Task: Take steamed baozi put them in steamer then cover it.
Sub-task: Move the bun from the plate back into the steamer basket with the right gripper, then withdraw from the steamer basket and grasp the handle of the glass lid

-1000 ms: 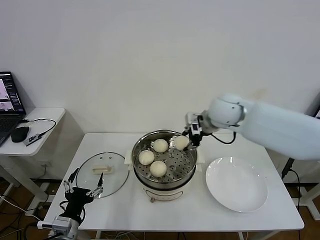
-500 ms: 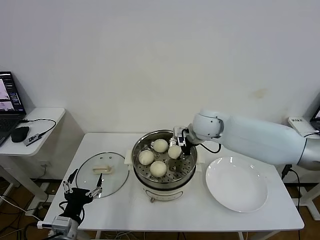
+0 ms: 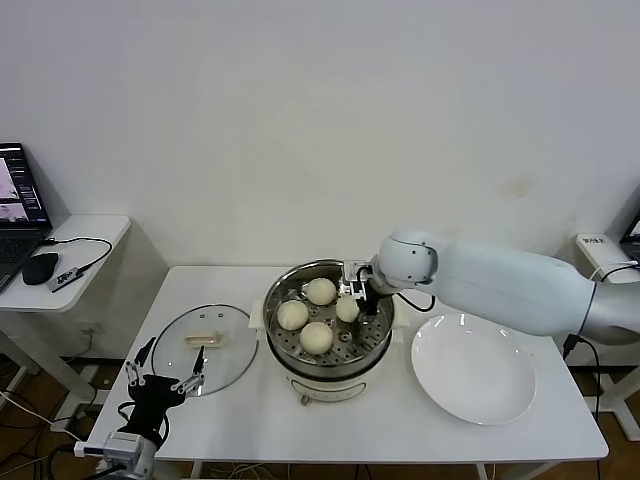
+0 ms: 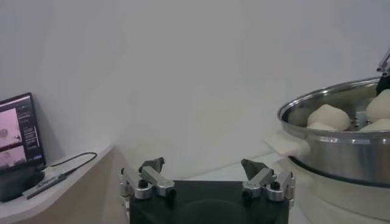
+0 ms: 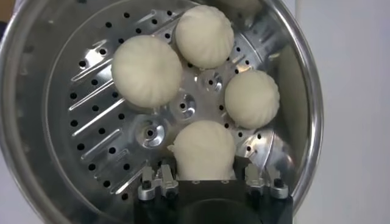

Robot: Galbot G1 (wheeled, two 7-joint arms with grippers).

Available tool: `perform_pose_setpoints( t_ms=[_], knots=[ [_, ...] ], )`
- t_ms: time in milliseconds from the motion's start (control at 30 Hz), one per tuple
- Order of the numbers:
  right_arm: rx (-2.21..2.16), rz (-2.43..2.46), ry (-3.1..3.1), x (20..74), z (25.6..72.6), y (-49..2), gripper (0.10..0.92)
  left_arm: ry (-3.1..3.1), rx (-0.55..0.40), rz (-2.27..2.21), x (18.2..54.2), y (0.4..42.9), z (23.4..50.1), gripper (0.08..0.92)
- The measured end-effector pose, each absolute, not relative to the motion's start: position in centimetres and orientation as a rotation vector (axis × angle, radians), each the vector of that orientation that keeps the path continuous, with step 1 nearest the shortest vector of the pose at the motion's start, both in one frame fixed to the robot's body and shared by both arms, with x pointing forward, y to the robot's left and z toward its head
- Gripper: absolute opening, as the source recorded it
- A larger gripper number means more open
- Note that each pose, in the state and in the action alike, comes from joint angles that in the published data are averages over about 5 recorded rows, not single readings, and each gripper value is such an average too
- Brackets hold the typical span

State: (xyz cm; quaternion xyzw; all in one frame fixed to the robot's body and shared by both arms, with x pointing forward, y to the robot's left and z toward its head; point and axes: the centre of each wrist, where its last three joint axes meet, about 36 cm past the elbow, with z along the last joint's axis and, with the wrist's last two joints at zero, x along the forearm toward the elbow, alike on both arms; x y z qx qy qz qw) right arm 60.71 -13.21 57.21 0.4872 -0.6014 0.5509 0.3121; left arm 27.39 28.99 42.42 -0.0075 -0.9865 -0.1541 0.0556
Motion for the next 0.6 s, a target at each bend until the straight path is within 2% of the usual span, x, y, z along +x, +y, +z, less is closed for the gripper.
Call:
perform_pose_setpoints(
  t_ms=[167,600],
  knots=[
    [1.283,1.46,-1.597,60.8,57.5,-13.2,0.81,-2.996,-0.021,-0.466,27.3,29.0,42.5,0.823],
    [1.295,1.418,-1.643,59.9,61.0,-14.3,0.823,-3.002,-0.027,-0.469,27.3,29.0,42.8,0.823]
  ],
)
